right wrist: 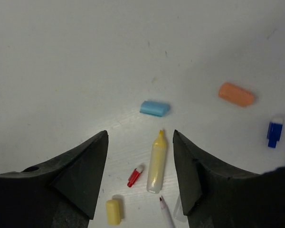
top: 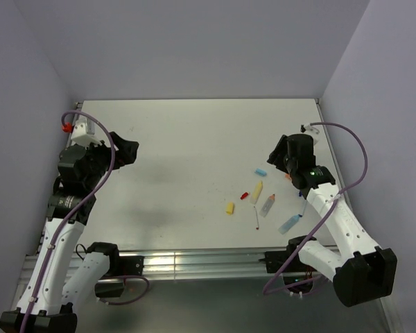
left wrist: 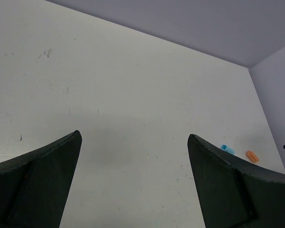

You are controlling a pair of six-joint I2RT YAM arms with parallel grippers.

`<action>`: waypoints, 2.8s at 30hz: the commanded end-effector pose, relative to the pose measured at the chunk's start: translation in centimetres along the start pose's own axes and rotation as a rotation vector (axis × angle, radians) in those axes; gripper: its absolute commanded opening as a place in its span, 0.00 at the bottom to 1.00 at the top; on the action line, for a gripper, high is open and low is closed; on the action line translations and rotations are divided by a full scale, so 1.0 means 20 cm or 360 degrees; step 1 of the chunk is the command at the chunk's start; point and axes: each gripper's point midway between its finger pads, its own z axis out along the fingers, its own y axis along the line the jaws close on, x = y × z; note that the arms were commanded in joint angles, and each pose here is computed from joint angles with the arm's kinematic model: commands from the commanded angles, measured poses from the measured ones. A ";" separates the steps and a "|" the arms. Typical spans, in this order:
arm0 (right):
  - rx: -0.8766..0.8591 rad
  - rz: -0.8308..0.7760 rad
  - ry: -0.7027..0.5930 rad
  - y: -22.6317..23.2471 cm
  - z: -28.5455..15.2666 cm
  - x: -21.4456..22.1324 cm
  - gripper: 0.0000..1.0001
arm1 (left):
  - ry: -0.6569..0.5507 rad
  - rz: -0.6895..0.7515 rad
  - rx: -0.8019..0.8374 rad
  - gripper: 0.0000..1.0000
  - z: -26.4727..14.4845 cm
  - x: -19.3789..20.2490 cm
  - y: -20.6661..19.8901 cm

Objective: Insert the pens into the pen caps

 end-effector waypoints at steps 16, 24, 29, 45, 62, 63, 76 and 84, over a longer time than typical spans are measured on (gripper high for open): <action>0.0467 0.0266 0.0585 -0.30 0.00 0.56 0.49 | -0.0008 -0.0056 0.0132 0.99 -0.02 -0.03 -0.09; 0.0638 0.0212 0.0757 -0.38 0.04 0.69 0.47 | 0.0010 -0.0069 0.0150 0.99 -0.01 -0.01 -0.10; 0.0654 0.0218 0.0796 -0.37 0.08 0.72 0.47 | 0.0021 -0.0069 0.0161 1.00 -0.01 0.00 -0.10; 0.0694 0.0166 0.0906 -0.35 0.15 0.78 0.49 | 0.0019 -0.0066 0.0162 0.99 -0.02 0.00 -0.10; 0.0747 0.0119 0.1044 -0.39 0.13 0.91 0.23 | 0.0127 -0.0107 0.0164 0.99 0.04 0.07 -0.09; 0.0748 0.0110 0.1042 -0.39 0.13 0.91 0.17 | 0.0124 -0.0109 0.0169 0.99 0.04 0.07 -0.10; 0.0238 0.0121 0.0529 0.03 0.00 0.28 0.00 | 0.0291 -0.0227 0.0503 0.94 0.08 0.20 -0.25; -0.0149 0.0108 0.0346 0.46 -0.16 0.03 0.00 | 0.0374 -0.0298 0.0839 0.87 0.10 0.21 -0.44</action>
